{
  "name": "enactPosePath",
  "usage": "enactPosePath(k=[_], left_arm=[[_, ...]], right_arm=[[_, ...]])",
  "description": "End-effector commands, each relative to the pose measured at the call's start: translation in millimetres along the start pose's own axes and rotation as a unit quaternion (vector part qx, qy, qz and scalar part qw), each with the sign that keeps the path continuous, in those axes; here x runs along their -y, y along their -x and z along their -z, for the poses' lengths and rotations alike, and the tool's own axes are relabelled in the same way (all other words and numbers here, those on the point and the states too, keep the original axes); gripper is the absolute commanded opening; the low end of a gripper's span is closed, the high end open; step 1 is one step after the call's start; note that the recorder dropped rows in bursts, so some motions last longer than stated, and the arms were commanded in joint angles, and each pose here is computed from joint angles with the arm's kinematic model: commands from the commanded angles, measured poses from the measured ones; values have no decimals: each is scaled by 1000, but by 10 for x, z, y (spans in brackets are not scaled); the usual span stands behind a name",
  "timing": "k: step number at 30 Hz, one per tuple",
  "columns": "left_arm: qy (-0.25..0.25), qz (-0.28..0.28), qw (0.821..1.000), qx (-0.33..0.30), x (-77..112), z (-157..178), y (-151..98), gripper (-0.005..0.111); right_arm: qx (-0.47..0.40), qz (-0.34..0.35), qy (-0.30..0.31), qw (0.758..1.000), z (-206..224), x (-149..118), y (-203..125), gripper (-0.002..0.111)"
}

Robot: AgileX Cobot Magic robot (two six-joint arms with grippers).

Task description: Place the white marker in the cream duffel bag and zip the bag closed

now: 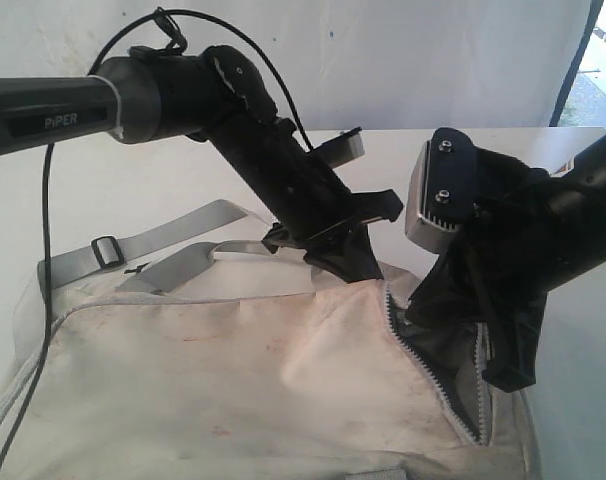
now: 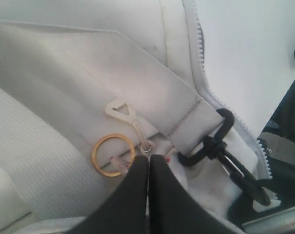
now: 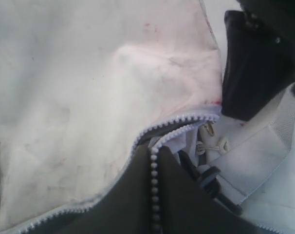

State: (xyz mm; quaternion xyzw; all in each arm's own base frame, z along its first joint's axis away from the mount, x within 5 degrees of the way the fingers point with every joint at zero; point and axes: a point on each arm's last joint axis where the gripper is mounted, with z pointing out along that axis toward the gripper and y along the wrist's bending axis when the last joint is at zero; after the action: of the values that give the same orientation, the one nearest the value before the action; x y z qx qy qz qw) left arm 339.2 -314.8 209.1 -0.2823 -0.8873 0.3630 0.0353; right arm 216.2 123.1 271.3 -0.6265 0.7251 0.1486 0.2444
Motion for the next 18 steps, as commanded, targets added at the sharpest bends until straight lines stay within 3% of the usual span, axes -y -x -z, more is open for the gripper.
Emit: enactPosePath(k=[1, 7, 9, 18], left_arm=[[-4, 9, 1000, 12, 10, 124, 3, 14], [13, 5, 1000, 8, -25, 127, -5, 66], [26, 2, 1000, 6, -62, 140, -8, 78], [59, 7, 998, -2, -131, 143, -21, 80]], right_arm=[[1, 2, 3, 1000, -7, -3, -3, 0], [1, 2, 4, 1000, -7, -5, -3, 0], [1, 2, 4, 1000, -7, -5, -3, 0], [1, -2, 9, 1000, -7, -15, -4, 0]])
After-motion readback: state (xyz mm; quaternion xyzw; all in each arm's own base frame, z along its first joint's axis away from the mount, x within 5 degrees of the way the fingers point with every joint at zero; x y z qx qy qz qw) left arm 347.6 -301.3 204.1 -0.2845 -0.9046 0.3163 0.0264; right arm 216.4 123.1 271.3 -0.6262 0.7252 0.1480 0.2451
